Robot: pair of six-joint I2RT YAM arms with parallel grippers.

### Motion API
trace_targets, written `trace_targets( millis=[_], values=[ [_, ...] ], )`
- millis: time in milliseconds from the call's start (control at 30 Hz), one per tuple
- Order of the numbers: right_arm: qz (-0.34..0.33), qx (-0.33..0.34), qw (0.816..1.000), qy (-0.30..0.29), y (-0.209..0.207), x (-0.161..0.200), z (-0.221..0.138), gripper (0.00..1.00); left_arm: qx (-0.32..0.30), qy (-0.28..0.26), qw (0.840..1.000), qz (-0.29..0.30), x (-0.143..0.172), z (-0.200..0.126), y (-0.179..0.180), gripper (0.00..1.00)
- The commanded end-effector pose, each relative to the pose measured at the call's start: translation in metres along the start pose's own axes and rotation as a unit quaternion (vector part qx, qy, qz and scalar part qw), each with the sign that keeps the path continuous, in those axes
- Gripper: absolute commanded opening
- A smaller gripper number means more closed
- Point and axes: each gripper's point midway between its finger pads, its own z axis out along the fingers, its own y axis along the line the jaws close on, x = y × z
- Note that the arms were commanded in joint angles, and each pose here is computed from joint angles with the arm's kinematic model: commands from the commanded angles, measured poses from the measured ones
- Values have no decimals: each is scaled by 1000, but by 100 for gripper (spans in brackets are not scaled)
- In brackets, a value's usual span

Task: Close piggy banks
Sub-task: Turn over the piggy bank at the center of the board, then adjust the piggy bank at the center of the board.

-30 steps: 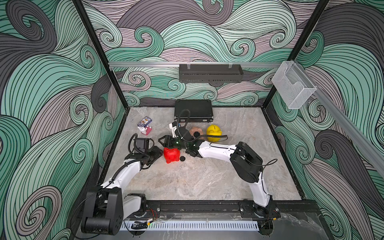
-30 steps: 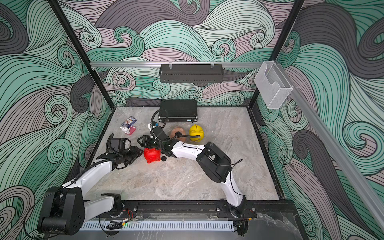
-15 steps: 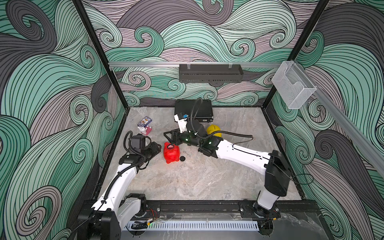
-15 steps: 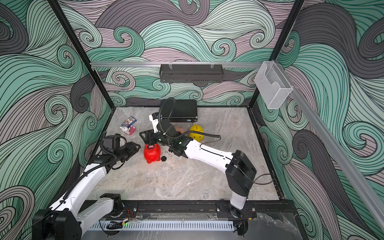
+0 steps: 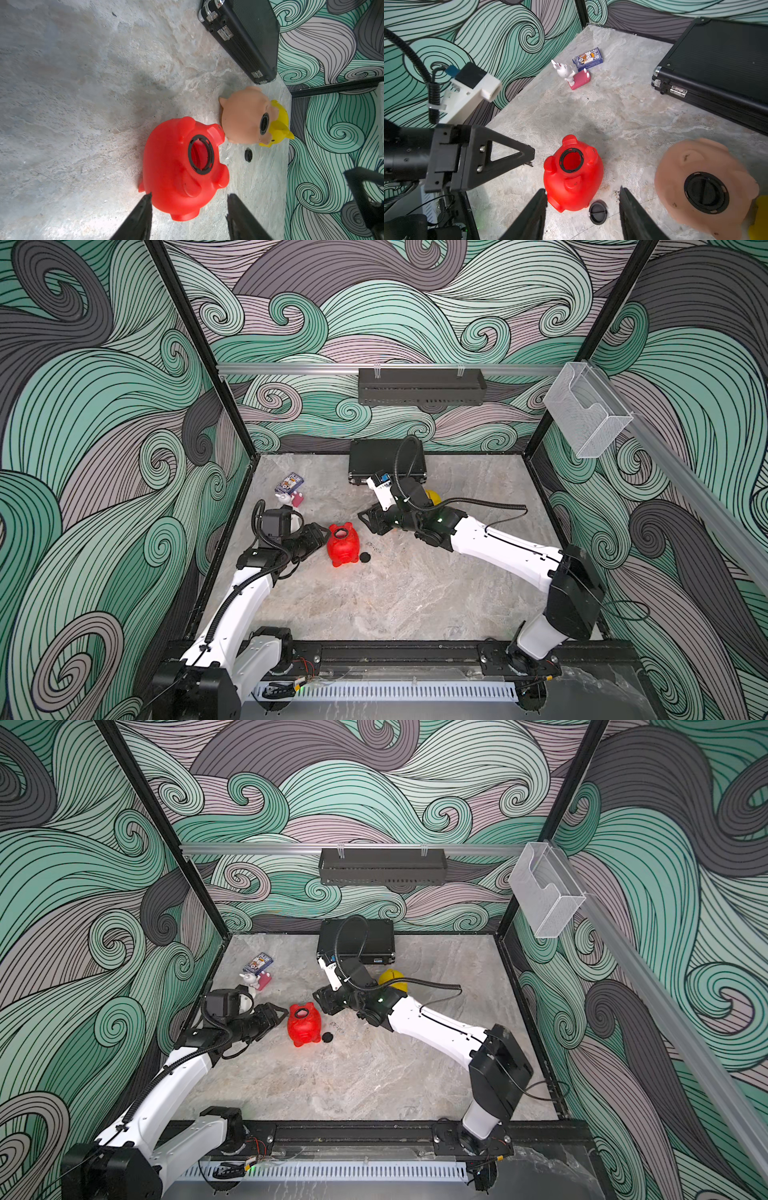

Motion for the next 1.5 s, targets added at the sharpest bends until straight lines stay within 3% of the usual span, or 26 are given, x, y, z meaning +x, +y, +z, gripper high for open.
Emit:
trace_targets(
  millis=[0, 400, 600, 1467],
  values=[
    [-14, 0, 999, 34, -5, 4, 14, 55, 14, 10, 1000, 15, 7, 1, -5, 58],
    [0, -18, 997, 79, -3, 17, 51, 54, 24, 0, 999, 33, -8, -1, -20, 58],
    [-8, -17, 994, 105, -5, 24, 71, 55, 18, 41, 998, 32, 7, 15, -16, 58],
    [3, 14, 986, 165, -19, 49, 138, 51, -37, 61, 997, 35, 17, 41, 10, 55]
  ],
)
